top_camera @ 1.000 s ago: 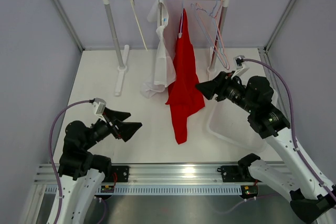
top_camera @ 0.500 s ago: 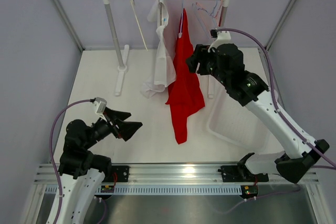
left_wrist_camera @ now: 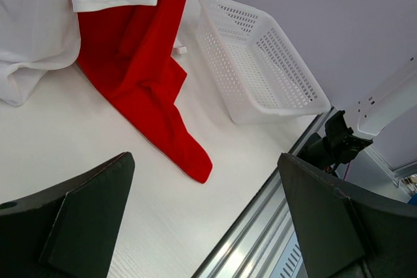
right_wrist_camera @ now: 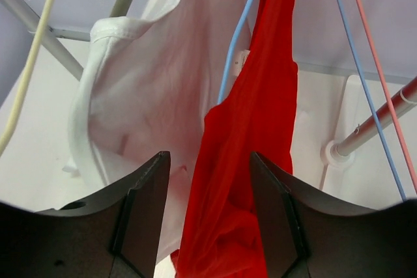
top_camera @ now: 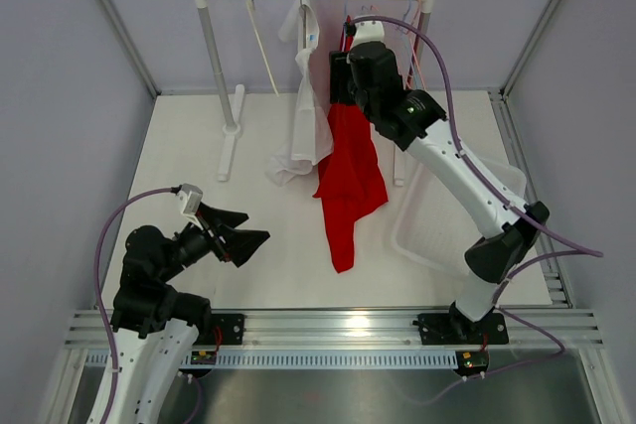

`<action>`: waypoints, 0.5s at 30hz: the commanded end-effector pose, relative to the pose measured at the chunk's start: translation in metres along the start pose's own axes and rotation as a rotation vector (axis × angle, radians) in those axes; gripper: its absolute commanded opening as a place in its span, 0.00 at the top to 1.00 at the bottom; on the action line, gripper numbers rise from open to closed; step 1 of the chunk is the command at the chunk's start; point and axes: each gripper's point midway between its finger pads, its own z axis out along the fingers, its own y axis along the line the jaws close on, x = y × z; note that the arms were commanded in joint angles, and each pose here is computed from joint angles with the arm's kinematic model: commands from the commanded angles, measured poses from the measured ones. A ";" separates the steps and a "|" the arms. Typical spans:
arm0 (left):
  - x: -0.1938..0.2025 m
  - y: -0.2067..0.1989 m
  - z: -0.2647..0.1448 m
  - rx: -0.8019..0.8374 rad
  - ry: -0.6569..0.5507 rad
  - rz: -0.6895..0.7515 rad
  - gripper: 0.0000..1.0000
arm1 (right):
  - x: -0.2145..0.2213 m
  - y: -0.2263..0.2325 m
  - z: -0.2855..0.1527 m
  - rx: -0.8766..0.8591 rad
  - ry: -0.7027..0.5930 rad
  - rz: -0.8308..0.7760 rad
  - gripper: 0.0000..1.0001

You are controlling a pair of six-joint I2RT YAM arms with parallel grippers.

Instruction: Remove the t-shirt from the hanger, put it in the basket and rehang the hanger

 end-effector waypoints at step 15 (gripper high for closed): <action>-0.002 -0.005 0.000 0.031 -0.001 0.004 0.01 | 0.008 -0.013 0.028 0.145 0.020 -0.112 1.00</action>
